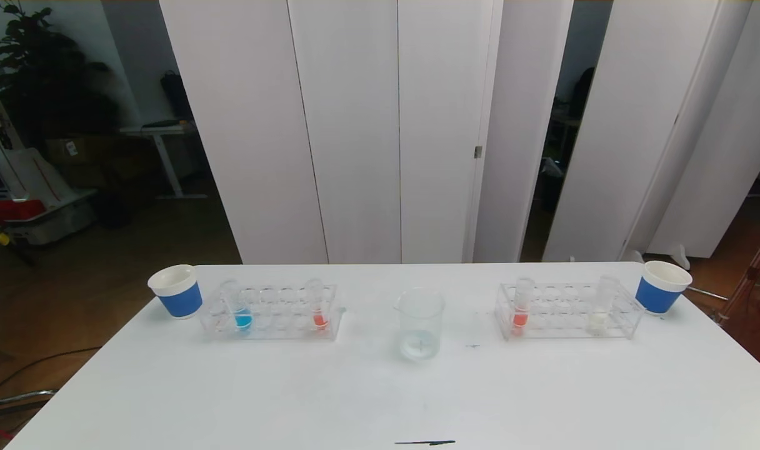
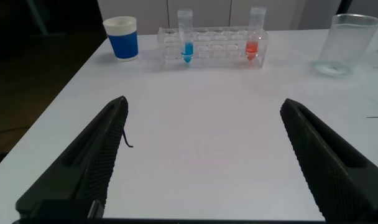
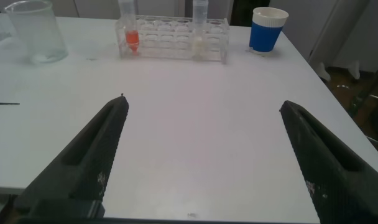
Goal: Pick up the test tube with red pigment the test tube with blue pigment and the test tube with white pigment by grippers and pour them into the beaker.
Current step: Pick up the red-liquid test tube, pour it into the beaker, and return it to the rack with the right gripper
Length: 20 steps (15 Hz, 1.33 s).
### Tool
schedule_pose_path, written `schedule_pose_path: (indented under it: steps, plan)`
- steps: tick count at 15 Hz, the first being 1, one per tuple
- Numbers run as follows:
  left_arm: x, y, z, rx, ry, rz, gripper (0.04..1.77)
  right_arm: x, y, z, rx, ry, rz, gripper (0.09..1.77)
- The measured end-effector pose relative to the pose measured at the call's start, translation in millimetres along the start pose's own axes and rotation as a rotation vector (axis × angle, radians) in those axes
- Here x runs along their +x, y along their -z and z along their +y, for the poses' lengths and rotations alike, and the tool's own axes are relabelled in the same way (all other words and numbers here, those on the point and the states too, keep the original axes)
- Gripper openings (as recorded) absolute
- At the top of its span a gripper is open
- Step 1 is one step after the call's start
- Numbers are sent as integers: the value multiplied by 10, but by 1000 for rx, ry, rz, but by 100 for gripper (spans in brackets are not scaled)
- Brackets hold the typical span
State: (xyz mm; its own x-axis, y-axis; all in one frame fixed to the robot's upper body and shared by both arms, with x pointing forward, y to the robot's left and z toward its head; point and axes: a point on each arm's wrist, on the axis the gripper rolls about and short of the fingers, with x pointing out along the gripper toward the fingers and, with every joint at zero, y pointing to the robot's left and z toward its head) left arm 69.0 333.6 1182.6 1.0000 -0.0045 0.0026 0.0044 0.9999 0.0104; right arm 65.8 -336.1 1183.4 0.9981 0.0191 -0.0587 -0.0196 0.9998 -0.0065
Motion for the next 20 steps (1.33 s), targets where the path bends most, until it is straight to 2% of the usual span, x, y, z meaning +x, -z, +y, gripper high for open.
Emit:
schedule_pose_path:
  steps: [20]
  plan:
    - [0,0,0,0,0,0,175,-1,0,0,0,0,1,175]
